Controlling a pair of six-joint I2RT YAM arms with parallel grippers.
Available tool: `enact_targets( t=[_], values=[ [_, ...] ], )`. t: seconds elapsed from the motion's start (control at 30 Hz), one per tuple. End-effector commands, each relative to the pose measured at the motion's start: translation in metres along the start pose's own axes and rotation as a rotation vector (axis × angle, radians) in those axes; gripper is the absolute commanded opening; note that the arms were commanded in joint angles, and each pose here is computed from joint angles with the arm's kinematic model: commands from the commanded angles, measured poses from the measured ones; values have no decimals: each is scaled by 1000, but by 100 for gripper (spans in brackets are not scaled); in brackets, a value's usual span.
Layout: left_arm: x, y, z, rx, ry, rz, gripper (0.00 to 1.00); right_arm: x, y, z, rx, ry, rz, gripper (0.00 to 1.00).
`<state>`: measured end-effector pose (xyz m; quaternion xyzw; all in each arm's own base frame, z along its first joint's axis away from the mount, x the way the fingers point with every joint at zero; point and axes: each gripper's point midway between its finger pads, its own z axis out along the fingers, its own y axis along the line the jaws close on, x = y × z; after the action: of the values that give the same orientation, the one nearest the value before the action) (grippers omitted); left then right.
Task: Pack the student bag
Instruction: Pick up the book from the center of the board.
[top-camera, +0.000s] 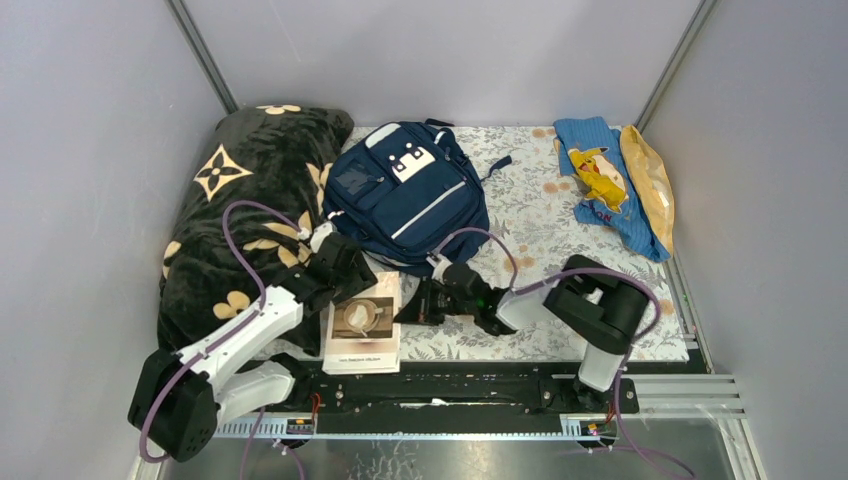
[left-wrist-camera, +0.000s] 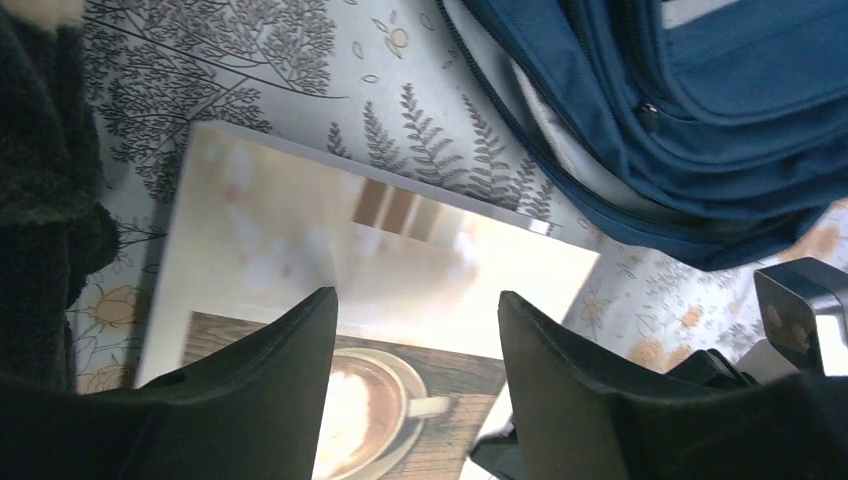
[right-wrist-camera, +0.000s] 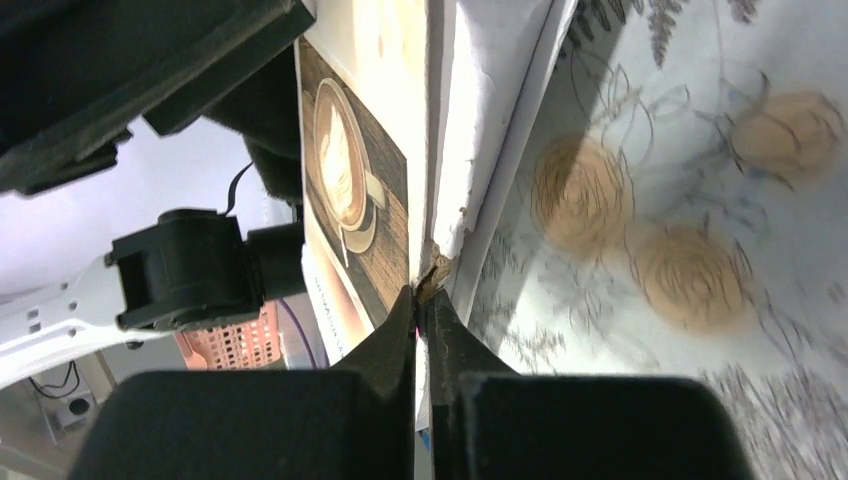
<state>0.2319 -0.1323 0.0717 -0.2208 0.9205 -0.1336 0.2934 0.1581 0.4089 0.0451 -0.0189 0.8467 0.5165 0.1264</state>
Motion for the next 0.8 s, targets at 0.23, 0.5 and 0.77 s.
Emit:
enact_targets(
  t=[0.23, 0.5, 0.77],
  values=[
    [-46, -57, -82, 315, -131, 161, 95, -22, 25, -91, -14, -89, -268, 0],
    [-21, -74, -102, 481, -33, 246, 99, -60, 38, -164, -70, -184, -393, 0],
    [9, -112, -113, 742, 155, 296, 99, -48, 76, -186, -320, -89, -440, 0]
  ],
)
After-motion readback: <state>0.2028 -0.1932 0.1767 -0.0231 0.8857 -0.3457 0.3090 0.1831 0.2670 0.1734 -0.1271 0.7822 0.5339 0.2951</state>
